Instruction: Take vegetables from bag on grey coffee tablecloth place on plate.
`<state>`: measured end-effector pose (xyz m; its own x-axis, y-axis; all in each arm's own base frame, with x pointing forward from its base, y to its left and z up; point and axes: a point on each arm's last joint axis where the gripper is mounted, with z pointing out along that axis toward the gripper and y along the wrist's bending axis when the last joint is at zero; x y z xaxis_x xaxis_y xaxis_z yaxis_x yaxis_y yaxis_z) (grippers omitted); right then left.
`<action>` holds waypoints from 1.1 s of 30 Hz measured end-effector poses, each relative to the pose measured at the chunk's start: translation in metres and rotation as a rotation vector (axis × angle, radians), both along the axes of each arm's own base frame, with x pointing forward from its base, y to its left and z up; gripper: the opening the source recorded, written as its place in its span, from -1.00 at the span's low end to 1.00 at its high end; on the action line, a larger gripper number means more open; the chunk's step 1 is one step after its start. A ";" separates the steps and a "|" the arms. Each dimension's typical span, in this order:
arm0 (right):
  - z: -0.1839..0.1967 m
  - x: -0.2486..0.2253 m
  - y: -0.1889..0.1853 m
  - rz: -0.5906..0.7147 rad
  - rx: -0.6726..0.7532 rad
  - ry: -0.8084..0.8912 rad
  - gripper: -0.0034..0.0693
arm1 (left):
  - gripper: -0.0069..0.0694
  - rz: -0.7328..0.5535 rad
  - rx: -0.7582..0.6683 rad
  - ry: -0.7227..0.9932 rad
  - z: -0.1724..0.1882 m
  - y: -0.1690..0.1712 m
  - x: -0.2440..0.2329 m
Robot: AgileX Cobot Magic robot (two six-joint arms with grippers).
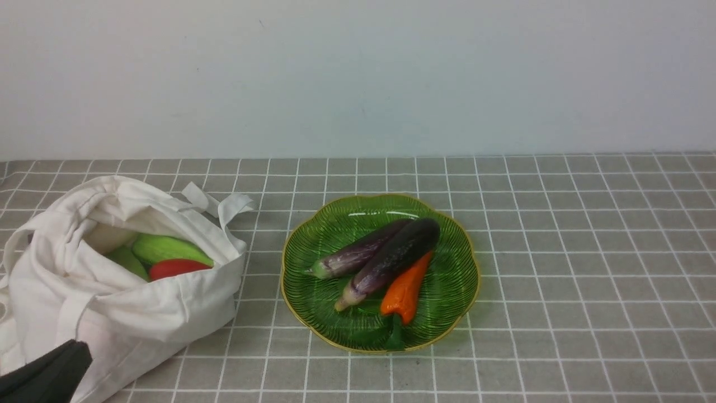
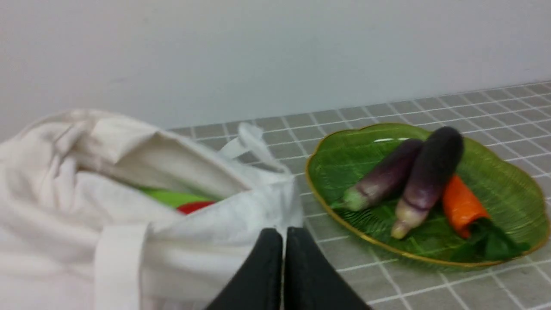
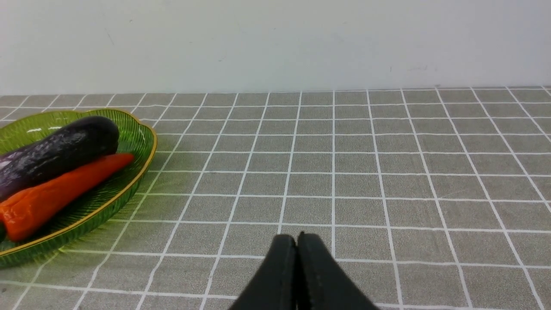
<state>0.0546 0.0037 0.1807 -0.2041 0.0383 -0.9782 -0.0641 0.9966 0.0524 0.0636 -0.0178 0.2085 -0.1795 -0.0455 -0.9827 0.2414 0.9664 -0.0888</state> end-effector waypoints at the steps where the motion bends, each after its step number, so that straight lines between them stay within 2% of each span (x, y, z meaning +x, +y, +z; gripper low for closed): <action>1: 0.000 0.000 0.000 0.000 0.000 0.000 -0.95 | -0.83 0.026 0.001 0.006 -0.008 0.002 -0.001; 6: 0.000 0.000 0.000 0.000 0.000 0.000 -0.95 | -0.83 0.143 0.071 0.009 -0.023 0.011 -0.007; 10: 0.000 0.000 0.000 0.000 0.000 0.000 -0.95 | -0.83 0.176 0.144 0.045 -0.031 0.014 -0.009; 15: 0.000 0.000 0.000 0.000 0.000 0.000 -0.95 | -0.83 0.169 0.171 0.113 -0.038 0.015 -0.011; 33: 0.000 0.000 0.000 0.000 0.000 0.000 -0.95 | -0.83 0.174 0.190 0.111 -0.038 0.015 -0.011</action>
